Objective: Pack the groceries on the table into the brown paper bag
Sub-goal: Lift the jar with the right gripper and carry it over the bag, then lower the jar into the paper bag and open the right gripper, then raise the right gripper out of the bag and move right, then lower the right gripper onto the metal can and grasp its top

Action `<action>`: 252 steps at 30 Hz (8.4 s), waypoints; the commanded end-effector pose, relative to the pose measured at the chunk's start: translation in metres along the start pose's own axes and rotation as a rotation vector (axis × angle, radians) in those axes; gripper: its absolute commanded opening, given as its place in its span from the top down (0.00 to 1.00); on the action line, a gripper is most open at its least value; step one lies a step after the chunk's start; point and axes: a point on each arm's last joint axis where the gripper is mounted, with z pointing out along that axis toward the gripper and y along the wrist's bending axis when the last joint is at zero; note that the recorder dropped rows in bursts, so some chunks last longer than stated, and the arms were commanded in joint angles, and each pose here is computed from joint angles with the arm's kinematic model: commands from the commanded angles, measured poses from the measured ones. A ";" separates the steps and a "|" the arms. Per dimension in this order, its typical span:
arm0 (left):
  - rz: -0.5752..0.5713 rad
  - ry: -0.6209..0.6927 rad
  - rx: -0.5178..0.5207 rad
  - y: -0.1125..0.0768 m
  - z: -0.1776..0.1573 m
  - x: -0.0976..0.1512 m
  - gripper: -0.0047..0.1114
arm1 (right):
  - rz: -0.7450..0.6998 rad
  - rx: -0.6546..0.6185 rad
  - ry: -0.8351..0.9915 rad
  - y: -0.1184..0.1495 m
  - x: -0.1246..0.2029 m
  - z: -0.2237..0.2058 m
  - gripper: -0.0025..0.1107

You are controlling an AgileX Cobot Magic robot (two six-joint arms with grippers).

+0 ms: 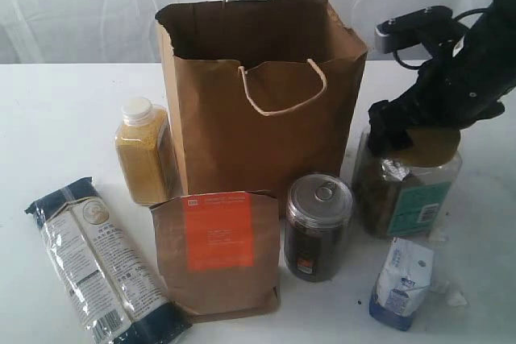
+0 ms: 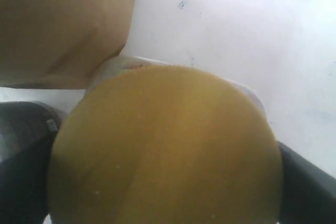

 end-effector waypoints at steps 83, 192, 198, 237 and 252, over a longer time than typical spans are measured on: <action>-0.004 -0.003 0.005 0.000 0.000 0.001 0.96 | -0.224 -0.172 -0.407 0.075 -0.109 -0.019 0.98; -0.004 -0.003 0.005 0.000 0.000 0.001 0.96 | -0.167 -0.185 -0.406 0.084 -0.084 -0.106 0.05; -0.004 -0.003 0.005 0.000 0.000 0.001 0.96 | -0.179 -0.153 -0.453 0.078 -0.058 -0.157 0.05; -0.004 -0.003 0.005 0.000 0.000 0.001 0.96 | -0.108 -0.269 -0.215 0.087 0.080 -0.052 0.05; -0.004 -0.003 0.005 0.000 0.000 0.001 0.96 | 0.006 -0.253 -0.184 0.090 0.054 0.012 0.05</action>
